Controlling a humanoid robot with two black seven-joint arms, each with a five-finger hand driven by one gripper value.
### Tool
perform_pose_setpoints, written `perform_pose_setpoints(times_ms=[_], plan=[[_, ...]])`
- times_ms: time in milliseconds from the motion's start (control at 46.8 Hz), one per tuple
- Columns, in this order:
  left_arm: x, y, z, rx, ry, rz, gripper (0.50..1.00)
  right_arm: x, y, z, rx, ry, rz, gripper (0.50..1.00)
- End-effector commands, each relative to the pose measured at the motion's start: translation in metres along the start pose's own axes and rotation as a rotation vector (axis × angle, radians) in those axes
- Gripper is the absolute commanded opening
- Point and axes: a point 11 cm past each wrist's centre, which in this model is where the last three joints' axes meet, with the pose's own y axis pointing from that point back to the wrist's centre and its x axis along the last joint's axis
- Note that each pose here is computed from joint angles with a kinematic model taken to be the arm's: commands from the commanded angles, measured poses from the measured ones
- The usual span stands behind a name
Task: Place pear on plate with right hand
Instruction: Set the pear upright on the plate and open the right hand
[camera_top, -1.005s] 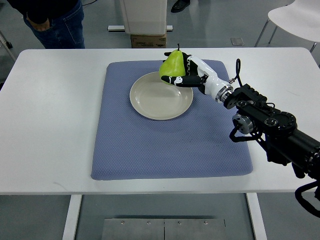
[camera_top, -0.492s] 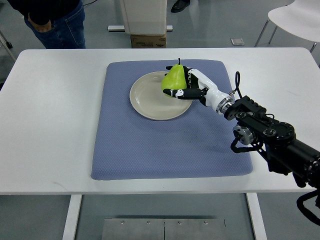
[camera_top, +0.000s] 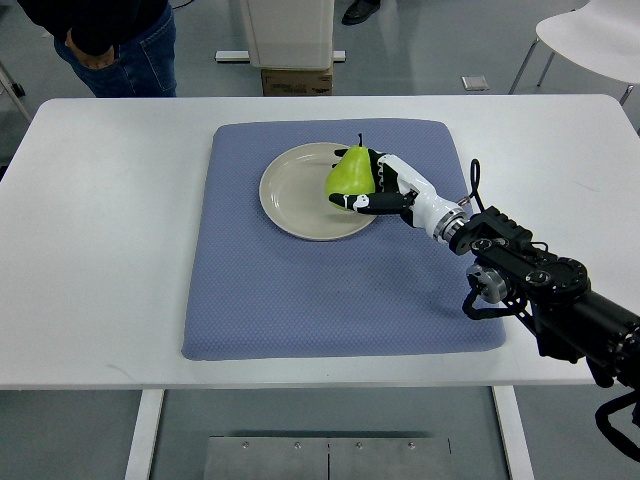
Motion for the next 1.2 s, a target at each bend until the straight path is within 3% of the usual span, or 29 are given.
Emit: perform_pose_setpoints(times_ms=[0,727,791,855,919,1176], plan=[[0.0,0.0,0.0,0.0,0.0,0.0,1.0,0.0011,0.0001,0.0003,-0.002,0.003,0.008,0.5],[0.0,0.0,0.0,0.0,0.0,0.0,1.0,0.0039,-0.0021,-0.0046,0.007,0.017,0.027,0.5],[0.0001,0.0,0.0,0.0,-0.001,0.001,1.0,0.0045,-0.002,-0.0046,0.007,0.017,0.029,0.645],[0.0,0.0,0.0,0.0,0.0,0.0,1.0,0.0047,-0.0021,-0.0049,0.008,0.019,0.034,0.742],[0.0,0.0,0.0,0.0,0.0,0.0,1.0,0.006,-0.0021,-0.0049,0.008,0.023,0.045,0.786],[0.0,0.0,0.0,0.0,0.0,0.0,1.0,0.0077,-0.0032,-0.0077,0.012,0.03,0.053,0.862]])
